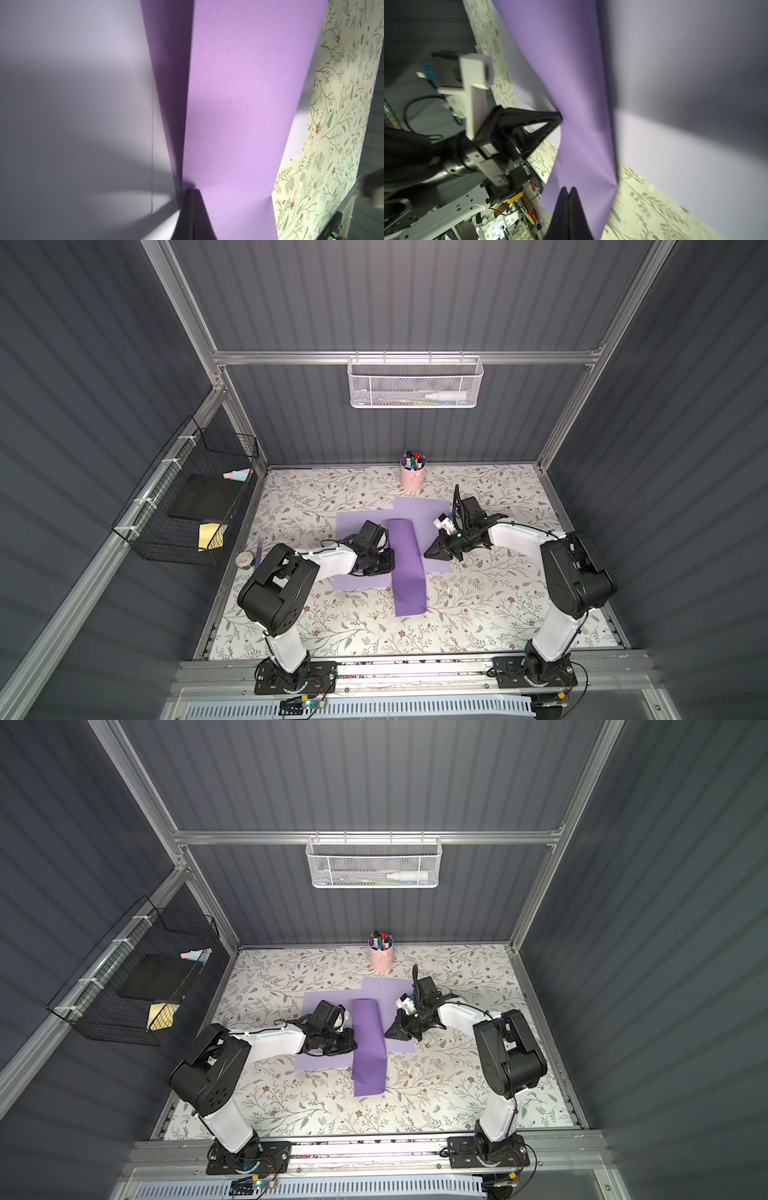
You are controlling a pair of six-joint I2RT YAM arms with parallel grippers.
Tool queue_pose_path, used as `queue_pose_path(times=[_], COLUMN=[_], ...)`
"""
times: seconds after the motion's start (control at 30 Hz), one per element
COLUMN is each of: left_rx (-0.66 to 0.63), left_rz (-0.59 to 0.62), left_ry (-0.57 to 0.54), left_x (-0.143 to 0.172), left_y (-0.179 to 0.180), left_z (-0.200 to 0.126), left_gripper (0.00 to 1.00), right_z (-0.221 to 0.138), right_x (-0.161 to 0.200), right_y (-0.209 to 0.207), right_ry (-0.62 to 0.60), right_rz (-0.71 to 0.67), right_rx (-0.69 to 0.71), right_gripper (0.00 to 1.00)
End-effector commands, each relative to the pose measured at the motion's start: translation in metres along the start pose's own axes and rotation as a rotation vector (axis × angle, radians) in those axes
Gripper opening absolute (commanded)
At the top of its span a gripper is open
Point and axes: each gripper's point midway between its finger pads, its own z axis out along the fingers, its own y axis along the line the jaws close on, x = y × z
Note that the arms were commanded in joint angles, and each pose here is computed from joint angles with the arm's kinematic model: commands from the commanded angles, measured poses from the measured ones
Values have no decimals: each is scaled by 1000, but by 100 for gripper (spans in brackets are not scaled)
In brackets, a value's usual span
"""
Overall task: Fold the rectangular paper in half along the long edge
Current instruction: Fold the paper.
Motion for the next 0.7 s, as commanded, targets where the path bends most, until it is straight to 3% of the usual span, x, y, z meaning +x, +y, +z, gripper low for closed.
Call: queue_pose_path(times=[0.0, 0.33, 0.53, 0.67], left_rx=[-115, -114, -114, -112], left_rz=[-24, -21, -21, -21], left_ry=[97, 98, 98, 98], left_x=[28, 27, 27, 28], left_y=[34, 34, 34, 34], left_z=[11, 11, 11, 11], left_gripper=[2, 2, 2, 2], right_z=[22, 59, 45, 17], right_x=[-4, -2, 16, 25], right_y=[3, -36, -84, -98], right_ry=[62, 124, 104, 66], right_rz=[11, 110, 227, 255], right_rx=[-23, -9, 30, 56], right_gripper=[2, 0, 0, 0])
